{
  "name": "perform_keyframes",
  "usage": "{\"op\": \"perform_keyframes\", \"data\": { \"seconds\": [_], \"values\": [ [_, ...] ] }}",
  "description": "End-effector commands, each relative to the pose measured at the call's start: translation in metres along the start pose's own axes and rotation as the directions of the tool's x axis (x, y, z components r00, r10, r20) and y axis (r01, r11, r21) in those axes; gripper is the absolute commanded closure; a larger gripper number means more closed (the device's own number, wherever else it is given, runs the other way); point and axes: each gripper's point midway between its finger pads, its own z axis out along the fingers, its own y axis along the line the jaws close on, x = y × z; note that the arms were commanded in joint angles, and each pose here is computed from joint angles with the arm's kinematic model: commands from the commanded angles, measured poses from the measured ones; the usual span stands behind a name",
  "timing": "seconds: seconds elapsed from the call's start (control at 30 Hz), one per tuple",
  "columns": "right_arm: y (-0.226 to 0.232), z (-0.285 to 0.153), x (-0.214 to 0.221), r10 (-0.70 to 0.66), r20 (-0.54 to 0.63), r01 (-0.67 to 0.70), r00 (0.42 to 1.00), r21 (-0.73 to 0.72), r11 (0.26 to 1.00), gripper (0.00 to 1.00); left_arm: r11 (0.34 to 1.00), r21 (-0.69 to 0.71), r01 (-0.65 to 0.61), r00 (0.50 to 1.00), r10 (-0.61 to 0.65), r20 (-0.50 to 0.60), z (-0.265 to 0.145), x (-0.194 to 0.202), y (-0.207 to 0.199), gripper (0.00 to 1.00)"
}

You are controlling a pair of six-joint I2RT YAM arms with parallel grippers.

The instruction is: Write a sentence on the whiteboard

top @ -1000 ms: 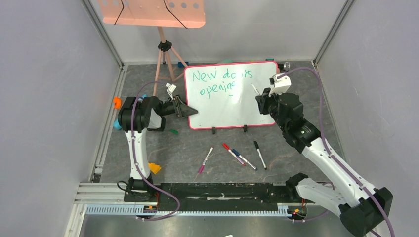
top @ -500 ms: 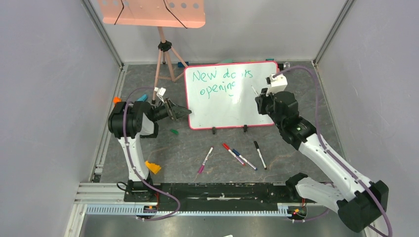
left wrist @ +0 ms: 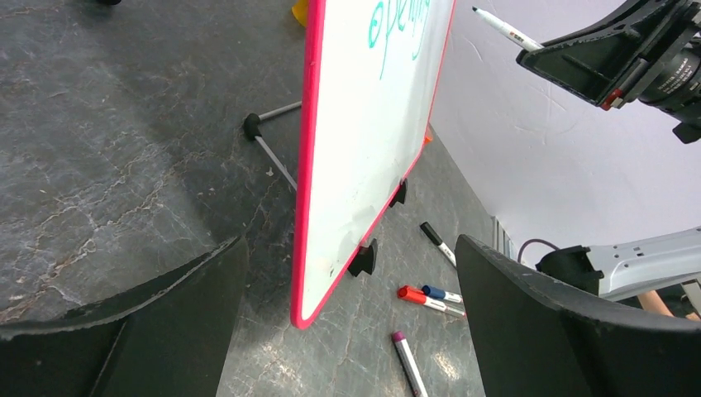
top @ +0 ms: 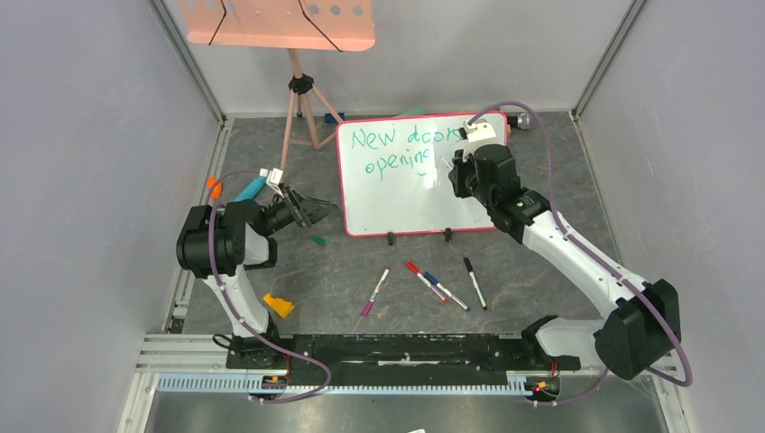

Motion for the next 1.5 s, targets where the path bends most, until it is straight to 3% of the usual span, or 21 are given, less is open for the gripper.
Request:
{"op": "perform_keyframes", "data": {
  "seconds": [0.0,0.63,0.73,0.8,0.9,1.2,1.47],
  "values": [
    [0.001,0.004,-0.023,-0.012,0.043,0.012,0.999,0.001,1.000,1.00,0.997,0.003,-0.077,0.996,0.077,0.045,-0.003,-0.013,-0.009,0.00],
    [0.001,0.034,-0.017,-0.033,0.003,0.033,0.999,0.019,0.999,1.00,0.993,-0.003,-0.119,0.990,0.119,0.073,-0.022,-0.027,-0.022,0.03],
    [-0.001,0.037,-0.015,-0.037,-0.003,0.037,0.999,0.029,0.999,1.00,0.992,-0.012,-0.127,0.989,0.127,0.081,-0.025,-0.028,-0.021,0.08],
    [-0.002,0.039,-0.012,-0.040,-0.010,0.040,0.999,0.039,0.998,1.00,0.991,-0.031,-0.132,0.986,0.134,0.099,-0.026,-0.030,-0.020,0.21],
    [-0.004,0.039,-0.011,-0.039,-0.016,0.040,0.999,0.048,0.998,1.00,0.989,-0.033,-0.141,0.984,0.144,0.104,-0.028,-0.030,-0.022,0.20],
    [0.005,0.000,-0.044,-0.006,0.103,0.009,0.995,-0.024,1.000,1.00,0.985,-0.090,-0.147,0.984,0.155,0.091,-0.033,-0.032,-0.028,0.21],
    [0.004,-0.036,-0.043,0.042,0.193,-0.030,0.980,-0.069,0.997,1.00,0.934,-0.305,-0.188,0.980,0.200,0.007,-0.054,-0.022,-0.021,0.16]
  ]
}}
